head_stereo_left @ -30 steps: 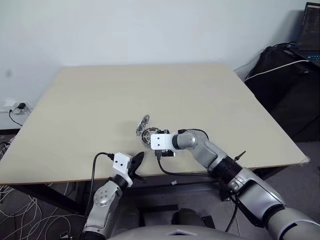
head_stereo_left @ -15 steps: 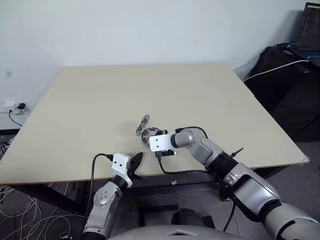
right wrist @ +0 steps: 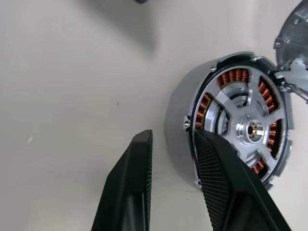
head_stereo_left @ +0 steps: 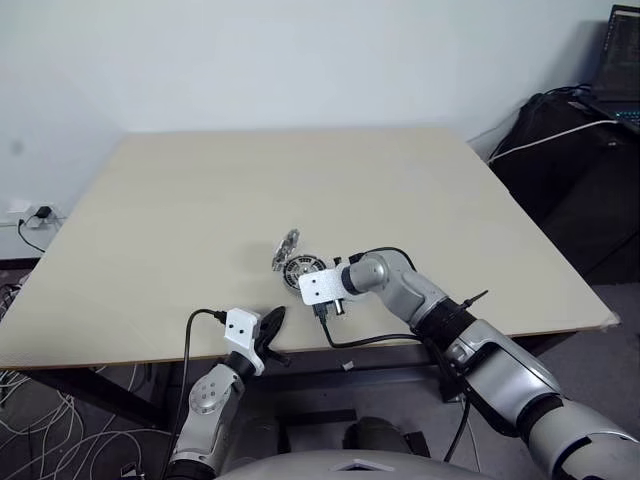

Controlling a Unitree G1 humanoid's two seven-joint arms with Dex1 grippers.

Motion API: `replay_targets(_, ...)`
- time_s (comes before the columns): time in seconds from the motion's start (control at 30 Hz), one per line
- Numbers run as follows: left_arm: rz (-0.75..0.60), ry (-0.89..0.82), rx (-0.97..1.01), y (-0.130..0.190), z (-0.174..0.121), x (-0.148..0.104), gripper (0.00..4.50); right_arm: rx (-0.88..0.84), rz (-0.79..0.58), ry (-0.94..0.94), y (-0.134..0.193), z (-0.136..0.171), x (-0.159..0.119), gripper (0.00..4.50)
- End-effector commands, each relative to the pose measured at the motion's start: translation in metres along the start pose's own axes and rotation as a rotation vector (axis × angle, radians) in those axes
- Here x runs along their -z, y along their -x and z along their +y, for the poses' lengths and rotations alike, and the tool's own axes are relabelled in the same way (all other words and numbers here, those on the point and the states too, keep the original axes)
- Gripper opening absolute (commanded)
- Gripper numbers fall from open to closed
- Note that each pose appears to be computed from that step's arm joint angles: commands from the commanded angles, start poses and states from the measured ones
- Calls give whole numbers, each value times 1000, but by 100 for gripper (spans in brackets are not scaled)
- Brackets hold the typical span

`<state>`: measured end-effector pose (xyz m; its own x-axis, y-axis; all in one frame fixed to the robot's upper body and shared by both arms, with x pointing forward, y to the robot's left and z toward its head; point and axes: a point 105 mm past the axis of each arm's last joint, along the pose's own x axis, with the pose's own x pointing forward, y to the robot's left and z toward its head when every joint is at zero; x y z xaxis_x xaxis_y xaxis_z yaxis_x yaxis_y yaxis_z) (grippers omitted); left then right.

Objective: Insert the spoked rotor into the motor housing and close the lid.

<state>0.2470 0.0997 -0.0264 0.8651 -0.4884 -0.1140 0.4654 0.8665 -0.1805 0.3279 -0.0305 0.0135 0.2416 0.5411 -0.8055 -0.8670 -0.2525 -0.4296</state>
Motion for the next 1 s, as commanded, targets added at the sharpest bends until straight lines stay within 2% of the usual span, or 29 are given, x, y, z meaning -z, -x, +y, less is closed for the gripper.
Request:
replay_targets(0.03, -57, -9, 4, -5, -2, -15, 0, 1, -25, 25, 6, -8, -8, 162)
replay_targets(0.73, -61, 0, 4, -5, -4, -19, 0, -30, 27, -46, 3, -16, -3, 162)
replay_targets(0.83, -60, 2, 6, -5, -4, -18, 0, -27, 28, -49, 3, -17, -4, 108)
replay_targets(0.93, -55, 4, 6, -6, -3, -16, 0, -23, 29, -51, 3, -18, -4, 16)
replay_targets(1.0, -50, 5, 5, -6, -2, -13, 0, -21, 29, -53, 3, -18, -3, 10)
